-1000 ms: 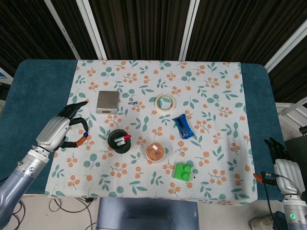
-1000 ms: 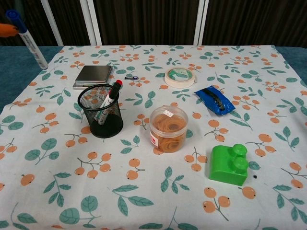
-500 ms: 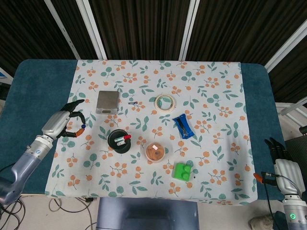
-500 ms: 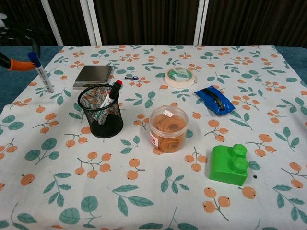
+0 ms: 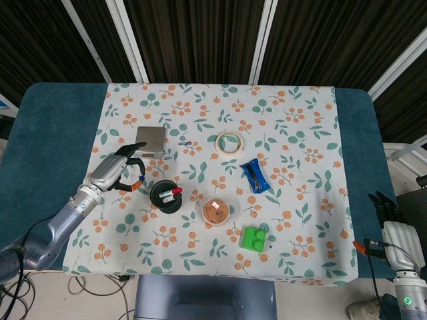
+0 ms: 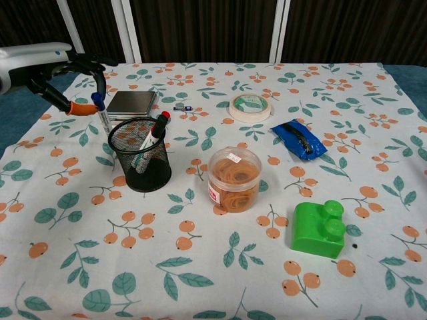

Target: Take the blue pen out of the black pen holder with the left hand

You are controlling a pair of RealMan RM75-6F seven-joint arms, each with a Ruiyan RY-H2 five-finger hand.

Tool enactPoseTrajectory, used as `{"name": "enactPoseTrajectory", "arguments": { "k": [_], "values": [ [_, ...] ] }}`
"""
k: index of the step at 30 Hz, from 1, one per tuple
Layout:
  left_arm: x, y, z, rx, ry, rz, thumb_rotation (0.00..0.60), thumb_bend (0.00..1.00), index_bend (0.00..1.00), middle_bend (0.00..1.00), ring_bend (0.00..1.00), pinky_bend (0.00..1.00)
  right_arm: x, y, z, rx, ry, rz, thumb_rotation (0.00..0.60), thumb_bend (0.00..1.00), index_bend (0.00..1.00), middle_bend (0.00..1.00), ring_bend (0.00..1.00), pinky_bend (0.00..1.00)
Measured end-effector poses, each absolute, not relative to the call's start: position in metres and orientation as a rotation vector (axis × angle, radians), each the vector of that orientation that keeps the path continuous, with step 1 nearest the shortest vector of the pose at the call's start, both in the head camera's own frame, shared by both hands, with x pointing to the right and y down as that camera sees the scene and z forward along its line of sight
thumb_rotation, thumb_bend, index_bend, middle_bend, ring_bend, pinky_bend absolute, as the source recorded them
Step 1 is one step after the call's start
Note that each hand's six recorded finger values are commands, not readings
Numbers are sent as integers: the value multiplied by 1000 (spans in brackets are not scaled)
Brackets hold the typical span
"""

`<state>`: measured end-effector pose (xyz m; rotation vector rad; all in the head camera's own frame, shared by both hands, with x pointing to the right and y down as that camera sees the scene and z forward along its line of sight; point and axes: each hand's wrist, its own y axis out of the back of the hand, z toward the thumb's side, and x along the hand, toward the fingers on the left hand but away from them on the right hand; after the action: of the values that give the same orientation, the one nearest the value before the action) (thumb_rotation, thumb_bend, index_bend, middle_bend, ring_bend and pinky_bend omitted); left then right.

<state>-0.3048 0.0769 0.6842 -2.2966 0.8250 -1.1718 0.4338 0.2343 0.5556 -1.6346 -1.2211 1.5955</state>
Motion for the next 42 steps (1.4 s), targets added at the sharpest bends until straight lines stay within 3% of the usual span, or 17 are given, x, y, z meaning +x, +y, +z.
{"name": "enactPoseTrajectory", "arguments": {
  "k": [7,14,28,35,42],
  "values": [
    [-311,83,678,-2290,756,-1195,600,211,372,10,0,0,433,234,556,-1636,-1215,1595,600,129,74,0,43,169],
    [-323,85,650,-2272,676,-1194,600,132,212,0,0,0,433,234,556,-1635,-1217,1595,600,129,74,0,42,169],
    [-374,94,579,-1917,663,-1198,600,132,183,0,0,0,433,234,557,-1633,-1214,1597,600,130,74,0,42,169],
    [-429,138,548,-1602,790,-1319,600,133,145,0,0,0,433,234,556,-1630,-1214,1593,600,129,74,0,42,169],
    [-469,188,550,-1600,911,-1456,600,136,144,0,0,0,432,233,556,-1635,-1211,1582,600,130,71,0,42,169]
  ]
}}
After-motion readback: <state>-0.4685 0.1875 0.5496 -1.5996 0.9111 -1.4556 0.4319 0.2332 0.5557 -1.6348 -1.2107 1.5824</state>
